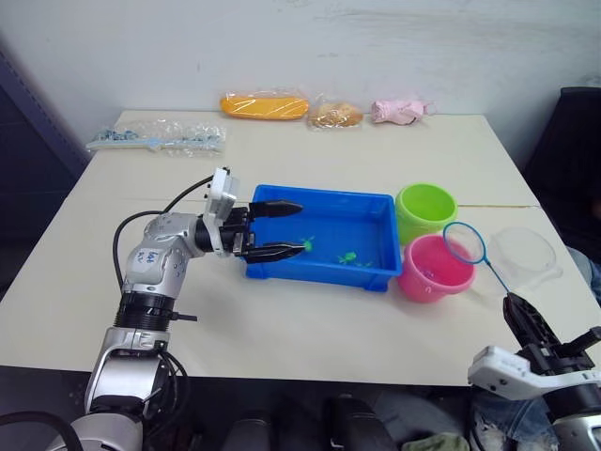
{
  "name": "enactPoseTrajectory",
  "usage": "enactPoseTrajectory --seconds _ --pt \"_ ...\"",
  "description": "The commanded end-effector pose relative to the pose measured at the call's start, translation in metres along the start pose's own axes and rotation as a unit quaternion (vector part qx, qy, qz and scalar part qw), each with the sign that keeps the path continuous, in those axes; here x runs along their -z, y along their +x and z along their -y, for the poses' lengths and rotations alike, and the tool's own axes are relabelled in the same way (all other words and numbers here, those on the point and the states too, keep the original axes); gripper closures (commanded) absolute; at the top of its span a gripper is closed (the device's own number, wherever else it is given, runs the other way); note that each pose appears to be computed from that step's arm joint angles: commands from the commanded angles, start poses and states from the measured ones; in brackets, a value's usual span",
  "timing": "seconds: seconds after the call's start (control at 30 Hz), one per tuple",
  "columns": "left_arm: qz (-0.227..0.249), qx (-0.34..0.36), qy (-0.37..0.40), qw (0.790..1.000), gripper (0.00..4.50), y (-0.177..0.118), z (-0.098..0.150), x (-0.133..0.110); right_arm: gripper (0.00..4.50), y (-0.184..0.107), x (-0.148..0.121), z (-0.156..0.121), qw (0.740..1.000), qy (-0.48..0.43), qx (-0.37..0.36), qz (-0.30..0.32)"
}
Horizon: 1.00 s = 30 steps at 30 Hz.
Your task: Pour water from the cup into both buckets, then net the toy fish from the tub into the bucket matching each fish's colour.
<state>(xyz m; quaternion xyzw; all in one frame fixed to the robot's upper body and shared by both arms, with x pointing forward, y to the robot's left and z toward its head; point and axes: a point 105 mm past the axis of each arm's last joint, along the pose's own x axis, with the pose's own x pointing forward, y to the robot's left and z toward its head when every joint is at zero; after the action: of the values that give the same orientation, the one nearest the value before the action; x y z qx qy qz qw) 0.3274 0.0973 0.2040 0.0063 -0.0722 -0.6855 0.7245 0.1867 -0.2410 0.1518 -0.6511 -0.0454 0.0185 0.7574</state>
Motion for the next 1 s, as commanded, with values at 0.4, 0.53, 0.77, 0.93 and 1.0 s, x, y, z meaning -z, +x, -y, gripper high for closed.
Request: enactPoseTrajectory --seconds 0.4,0.53,0.77,0.93,1.0 --pt "-0.02 -0.154 0.053 0.986 0.02 -0.074 -0.022 -0.019 4.5 0.072 -0.059 0.08 0.92 0.319 -0.144 0.176" --pt "-0.046 -0.195 0.061 0.978 0.02 -0.1 -0.021 -0.019 4.5 0.096 -0.066 0.072 0.921 0.281 -0.223 0.152" --pt "-0.059 -0.21 0.054 0.974 0.02 -0.107 -0.009 -0.014 4.5 0.129 -0.06 0.064 0.917 0.23 -0.317 0.076" --pt "-0.067 -0.196 0.059 0.977 0.02 -0.096 -0.002 -0.01 4.5 0.144 -0.067 0.065 0.917 0.184 -0.348 0.057" --pt "-0.074 -0.187 0.07 0.977 0.02 -0.091 -0.001 -0.01 4.5 0.149 -0.069 0.066 0.914 0.182 -0.359 0.043"
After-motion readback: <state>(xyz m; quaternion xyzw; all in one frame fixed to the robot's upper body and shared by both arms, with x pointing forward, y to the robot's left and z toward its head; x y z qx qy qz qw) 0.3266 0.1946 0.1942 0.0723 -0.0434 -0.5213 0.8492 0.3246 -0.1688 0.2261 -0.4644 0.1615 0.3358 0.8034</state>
